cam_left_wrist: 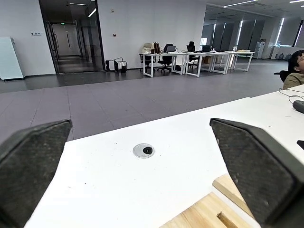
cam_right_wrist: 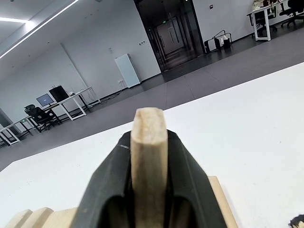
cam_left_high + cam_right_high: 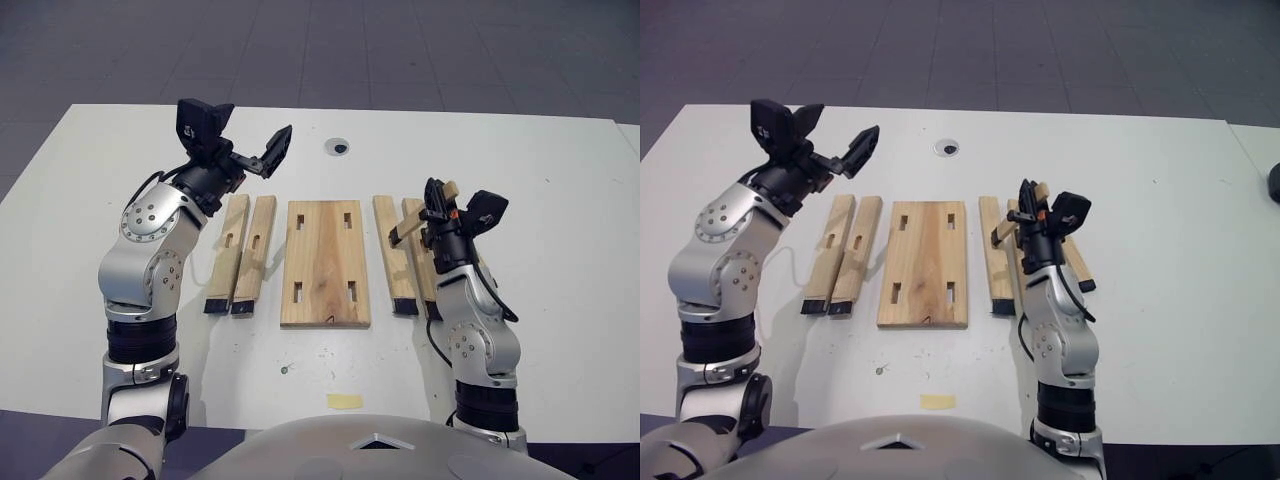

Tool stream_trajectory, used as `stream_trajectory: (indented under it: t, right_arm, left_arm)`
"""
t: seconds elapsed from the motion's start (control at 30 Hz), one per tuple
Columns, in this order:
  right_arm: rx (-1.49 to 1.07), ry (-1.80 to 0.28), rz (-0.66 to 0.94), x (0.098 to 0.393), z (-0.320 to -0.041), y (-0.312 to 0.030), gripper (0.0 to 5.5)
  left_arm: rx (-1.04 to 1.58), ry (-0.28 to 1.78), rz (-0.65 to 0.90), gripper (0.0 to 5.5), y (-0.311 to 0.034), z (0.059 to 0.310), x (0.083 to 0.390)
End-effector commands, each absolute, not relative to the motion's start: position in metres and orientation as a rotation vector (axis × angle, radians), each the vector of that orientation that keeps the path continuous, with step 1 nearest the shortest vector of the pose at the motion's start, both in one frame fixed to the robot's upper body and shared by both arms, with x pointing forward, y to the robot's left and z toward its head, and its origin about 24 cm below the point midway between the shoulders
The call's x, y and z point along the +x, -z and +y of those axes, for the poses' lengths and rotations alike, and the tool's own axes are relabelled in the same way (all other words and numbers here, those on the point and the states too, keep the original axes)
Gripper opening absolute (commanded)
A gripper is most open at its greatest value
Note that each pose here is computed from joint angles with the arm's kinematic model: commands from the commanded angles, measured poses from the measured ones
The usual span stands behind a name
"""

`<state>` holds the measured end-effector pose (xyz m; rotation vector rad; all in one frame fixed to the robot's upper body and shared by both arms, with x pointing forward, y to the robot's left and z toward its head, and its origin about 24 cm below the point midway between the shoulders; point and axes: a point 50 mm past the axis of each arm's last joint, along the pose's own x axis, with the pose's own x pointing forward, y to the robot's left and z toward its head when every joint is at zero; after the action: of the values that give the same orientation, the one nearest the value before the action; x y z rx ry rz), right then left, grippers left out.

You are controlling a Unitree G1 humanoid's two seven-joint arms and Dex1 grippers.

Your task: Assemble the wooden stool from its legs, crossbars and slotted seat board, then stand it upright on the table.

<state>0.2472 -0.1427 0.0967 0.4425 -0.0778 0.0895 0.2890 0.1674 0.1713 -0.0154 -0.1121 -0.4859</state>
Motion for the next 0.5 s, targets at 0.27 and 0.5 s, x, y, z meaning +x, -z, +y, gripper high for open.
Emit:
stream_trajectory:
  t: [0.27,0.5]
  right_arm:
    - [0.394,-0.048,-0.012,0.248,-0.143,-0.082,0.41]
    - [0.435,-0.034,-0.01,0.248,-0.143,-0.08,0.41]
  left_arm:
    - [0.013,0.474,-0.095,5.4,-0.166,0.168,0.29]
    - [0.031,0.483,-0.091,5.4,-0.167,0.165,0.291]
